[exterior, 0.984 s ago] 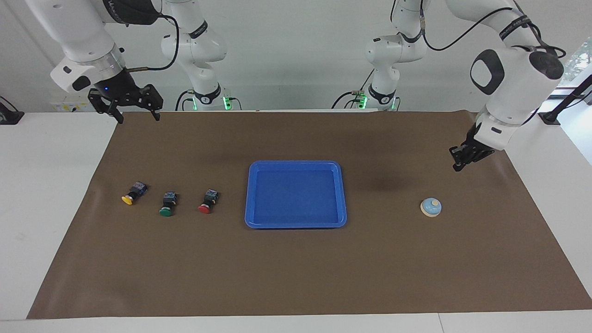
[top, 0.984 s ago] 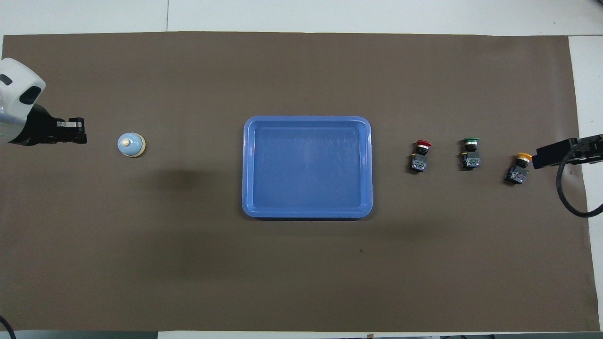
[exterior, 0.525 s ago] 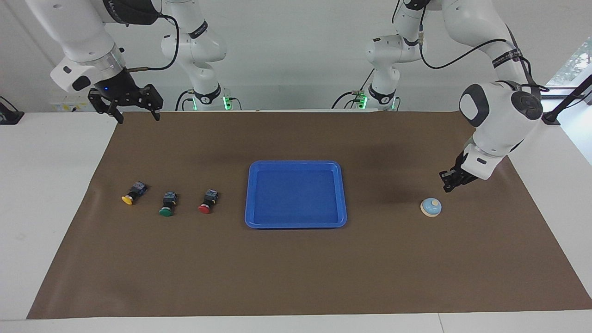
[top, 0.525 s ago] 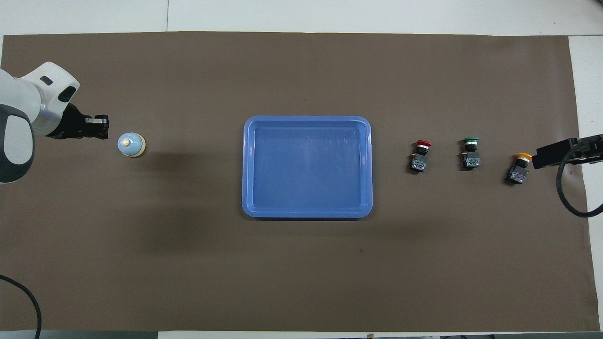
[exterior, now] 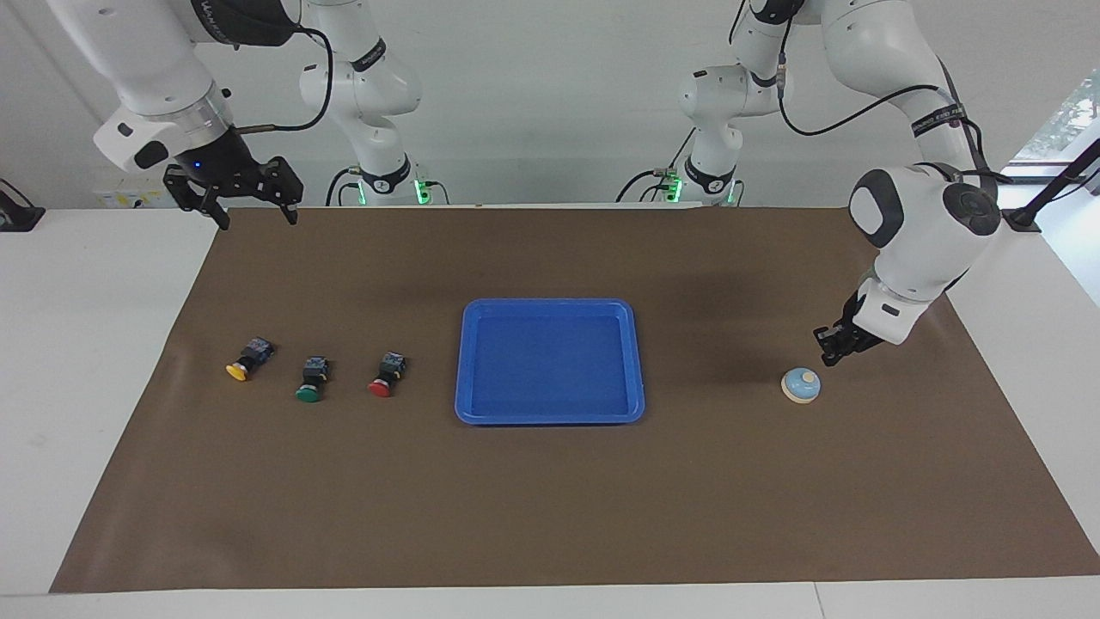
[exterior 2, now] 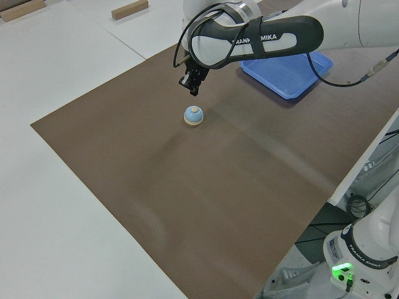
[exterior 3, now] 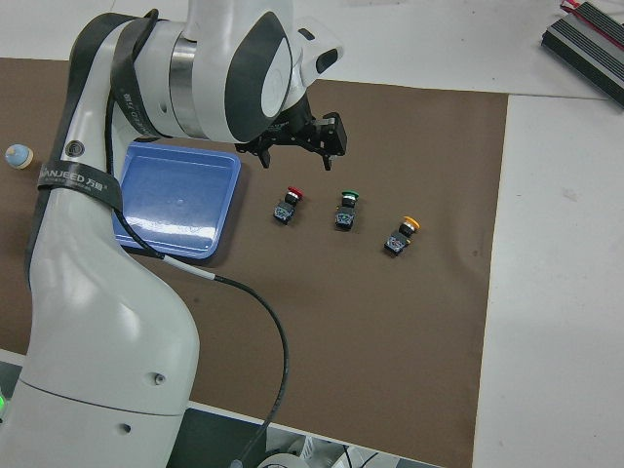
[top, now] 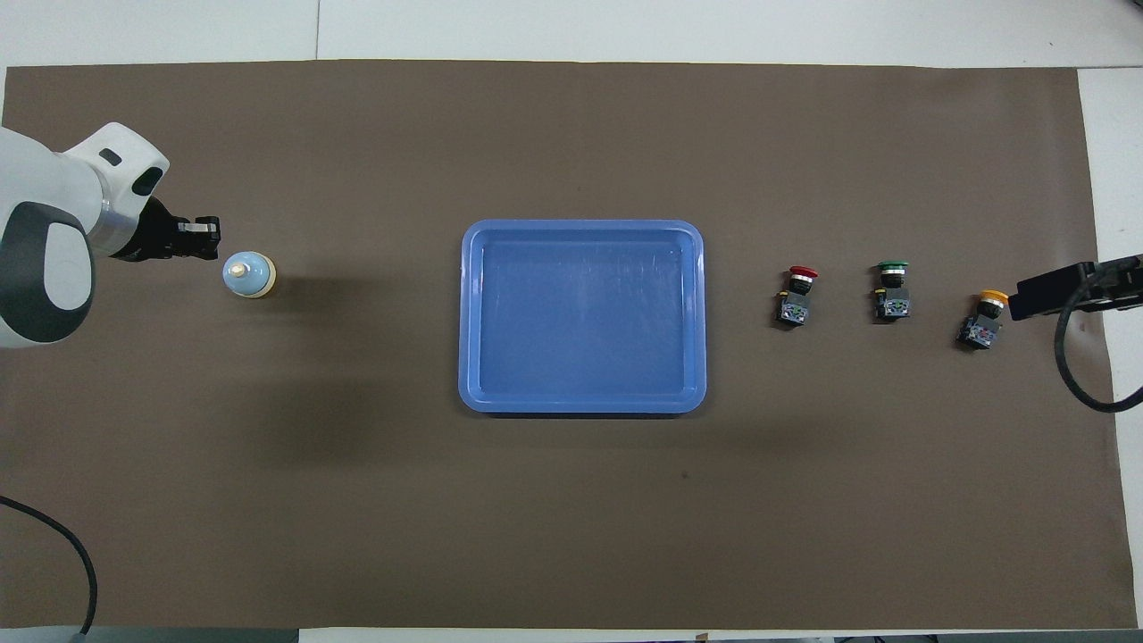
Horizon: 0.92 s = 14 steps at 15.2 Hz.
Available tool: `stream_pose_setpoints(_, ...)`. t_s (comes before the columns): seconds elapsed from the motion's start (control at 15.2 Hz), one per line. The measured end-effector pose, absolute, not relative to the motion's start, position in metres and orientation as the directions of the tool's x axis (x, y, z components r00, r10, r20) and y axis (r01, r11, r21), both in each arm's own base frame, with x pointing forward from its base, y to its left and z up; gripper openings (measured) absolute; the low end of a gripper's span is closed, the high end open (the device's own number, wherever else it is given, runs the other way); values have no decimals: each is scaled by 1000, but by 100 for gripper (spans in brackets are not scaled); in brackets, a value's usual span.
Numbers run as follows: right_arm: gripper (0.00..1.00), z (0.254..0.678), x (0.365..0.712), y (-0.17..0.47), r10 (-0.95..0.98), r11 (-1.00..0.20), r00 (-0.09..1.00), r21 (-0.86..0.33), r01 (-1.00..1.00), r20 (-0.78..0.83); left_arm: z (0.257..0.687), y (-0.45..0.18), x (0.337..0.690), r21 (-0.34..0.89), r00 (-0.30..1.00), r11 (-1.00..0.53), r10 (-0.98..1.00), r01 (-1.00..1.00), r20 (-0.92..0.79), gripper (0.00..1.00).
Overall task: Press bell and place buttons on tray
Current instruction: 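Move the left gripper over the bell and press down on it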
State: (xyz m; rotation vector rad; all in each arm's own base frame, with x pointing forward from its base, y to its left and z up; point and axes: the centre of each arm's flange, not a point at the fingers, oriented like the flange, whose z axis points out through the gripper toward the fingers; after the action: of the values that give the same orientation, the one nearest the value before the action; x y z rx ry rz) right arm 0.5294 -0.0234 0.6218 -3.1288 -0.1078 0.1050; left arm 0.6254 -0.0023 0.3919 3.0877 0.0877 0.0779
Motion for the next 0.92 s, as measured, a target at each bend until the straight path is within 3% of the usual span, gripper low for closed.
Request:
stream_pose_setpoints(0.59, 100, 622, 529, -23, 69, -998, 995, -11, 68, -67, 343, -1, 619, 51, 996, -997, 64, 61, 54, 1)
stream_pose_setpoints(0.92, 100, 622, 529, -23, 69, -998, 995, -11, 68, -67, 340, -1, 618, 51, 995, -997, 66, 62, 70, 1)
